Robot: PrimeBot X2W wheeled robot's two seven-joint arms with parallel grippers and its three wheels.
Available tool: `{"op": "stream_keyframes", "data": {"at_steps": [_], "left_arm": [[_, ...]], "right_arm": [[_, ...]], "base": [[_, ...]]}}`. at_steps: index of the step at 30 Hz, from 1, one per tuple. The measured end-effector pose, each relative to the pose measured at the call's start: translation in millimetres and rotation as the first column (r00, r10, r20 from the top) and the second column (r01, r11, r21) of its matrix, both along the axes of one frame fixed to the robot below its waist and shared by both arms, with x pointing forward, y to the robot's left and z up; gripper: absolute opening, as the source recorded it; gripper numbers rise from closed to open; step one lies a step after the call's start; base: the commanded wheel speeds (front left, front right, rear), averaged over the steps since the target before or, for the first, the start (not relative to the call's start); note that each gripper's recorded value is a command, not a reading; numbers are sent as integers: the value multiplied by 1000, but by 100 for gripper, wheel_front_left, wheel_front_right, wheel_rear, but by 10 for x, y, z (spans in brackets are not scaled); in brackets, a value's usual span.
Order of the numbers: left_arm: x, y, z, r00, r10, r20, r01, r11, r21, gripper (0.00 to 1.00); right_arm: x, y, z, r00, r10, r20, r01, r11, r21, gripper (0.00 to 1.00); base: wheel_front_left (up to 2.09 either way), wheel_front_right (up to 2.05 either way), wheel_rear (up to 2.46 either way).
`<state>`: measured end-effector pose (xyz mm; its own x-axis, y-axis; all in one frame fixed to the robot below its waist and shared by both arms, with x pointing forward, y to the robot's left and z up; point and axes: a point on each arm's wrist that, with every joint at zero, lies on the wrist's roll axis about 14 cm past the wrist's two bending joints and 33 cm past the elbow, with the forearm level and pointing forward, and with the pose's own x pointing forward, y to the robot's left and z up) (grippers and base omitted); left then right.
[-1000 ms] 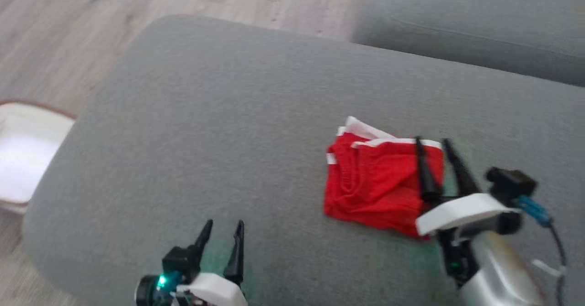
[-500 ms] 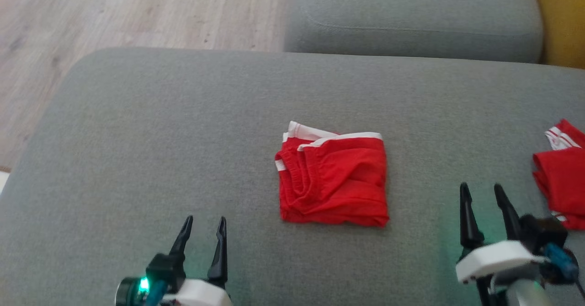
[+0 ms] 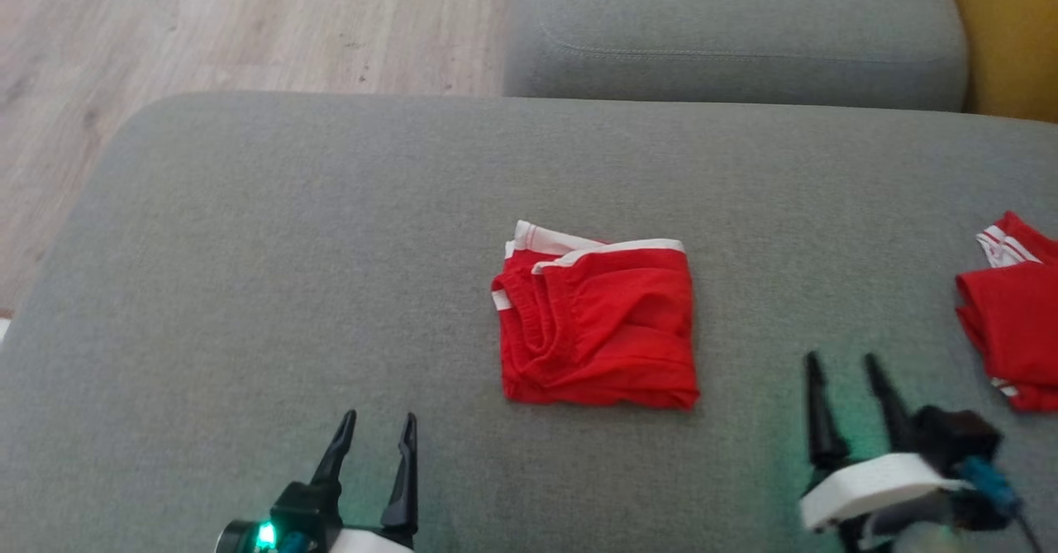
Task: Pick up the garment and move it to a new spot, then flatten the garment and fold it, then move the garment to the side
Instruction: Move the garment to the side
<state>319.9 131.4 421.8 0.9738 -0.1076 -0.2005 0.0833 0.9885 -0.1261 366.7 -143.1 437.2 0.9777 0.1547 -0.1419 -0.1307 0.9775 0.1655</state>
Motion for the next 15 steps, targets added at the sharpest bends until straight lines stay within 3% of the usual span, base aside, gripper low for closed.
{"op": "stream_keyframes", "data": {"at_steps": [7, 15], "left_arm": [[-80, 31, -89, 999, 20, -35, -21, 999, -24, 100], [-182, 223, -187, 991, 106, -77, -108, 994, -23, 100]], "right_arm": [[65, 654, -219, 981, 168, -92, -157, 981, 111, 100], [440, 1073, -339, 953, 263, -152, -244, 961, 131, 100]], "base": [[0, 0, 0], [0, 0, 0]]}}
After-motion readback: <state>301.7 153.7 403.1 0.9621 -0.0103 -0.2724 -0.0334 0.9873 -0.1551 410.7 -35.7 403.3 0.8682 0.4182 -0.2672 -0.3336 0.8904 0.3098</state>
